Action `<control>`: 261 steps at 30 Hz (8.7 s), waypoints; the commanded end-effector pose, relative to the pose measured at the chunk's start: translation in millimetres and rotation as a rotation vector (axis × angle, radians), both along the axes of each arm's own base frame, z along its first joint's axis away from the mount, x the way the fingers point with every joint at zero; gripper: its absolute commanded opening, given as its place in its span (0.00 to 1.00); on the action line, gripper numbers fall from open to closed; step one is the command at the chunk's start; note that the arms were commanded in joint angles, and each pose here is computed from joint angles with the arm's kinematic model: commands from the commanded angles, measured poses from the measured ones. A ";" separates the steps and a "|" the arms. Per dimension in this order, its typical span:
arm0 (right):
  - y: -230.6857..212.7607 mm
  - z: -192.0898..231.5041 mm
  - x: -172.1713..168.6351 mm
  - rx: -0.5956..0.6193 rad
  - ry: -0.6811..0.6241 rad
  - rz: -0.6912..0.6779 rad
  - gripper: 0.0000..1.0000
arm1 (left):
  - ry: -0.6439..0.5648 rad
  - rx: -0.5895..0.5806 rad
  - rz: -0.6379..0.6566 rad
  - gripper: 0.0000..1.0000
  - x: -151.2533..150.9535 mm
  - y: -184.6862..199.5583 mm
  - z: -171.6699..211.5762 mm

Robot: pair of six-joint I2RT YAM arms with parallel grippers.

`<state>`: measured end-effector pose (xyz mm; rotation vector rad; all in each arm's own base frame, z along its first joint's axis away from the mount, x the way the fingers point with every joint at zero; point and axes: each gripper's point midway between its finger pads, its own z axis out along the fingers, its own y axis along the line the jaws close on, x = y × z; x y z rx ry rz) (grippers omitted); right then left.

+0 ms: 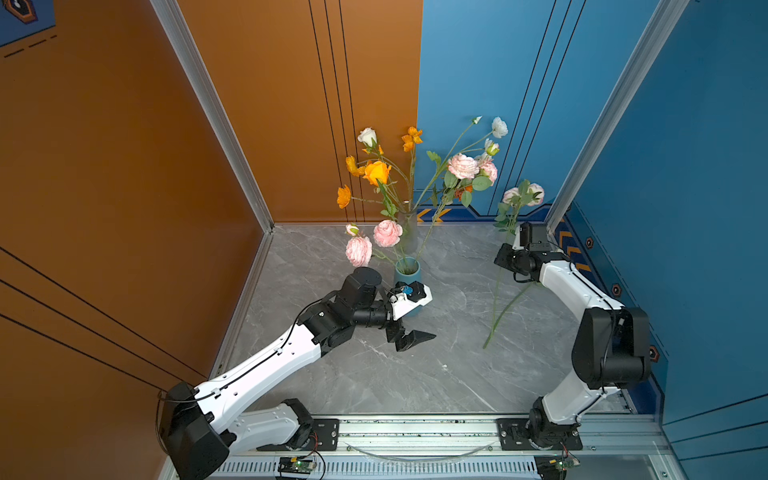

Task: Arrange the flowers into the vase
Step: 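Lift the pink roses upright and carry them toward the teal vase, then lower the pink rose stems into the teal vase with the right gripper, then open the right gripper and move it to the cream-white rose, then close the right gripper on the cream-white rose stem, then lift the cream-white rose upright with the right gripper, then lower the cream-white rose stem into the teal vase with the right gripper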

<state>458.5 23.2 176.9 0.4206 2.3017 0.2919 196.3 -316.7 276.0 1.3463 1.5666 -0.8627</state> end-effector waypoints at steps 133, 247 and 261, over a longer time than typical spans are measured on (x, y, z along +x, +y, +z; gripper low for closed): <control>-14.2 -28.0 -130.0 -0.032 0.068 -0.203 0.85 | -0.035 0.167 0.132 0.98 29.2 -2.9 -23.0; 133.6 289.1 -205.7 -0.093 -1.183 0.097 0.00 | -0.150 -0.146 0.179 0.98 38.0 80.2 65.4; 236.5 352.0 -183.0 0.031 -1.441 0.279 0.00 | -0.177 -0.181 0.184 0.98 40.0 83.7 76.4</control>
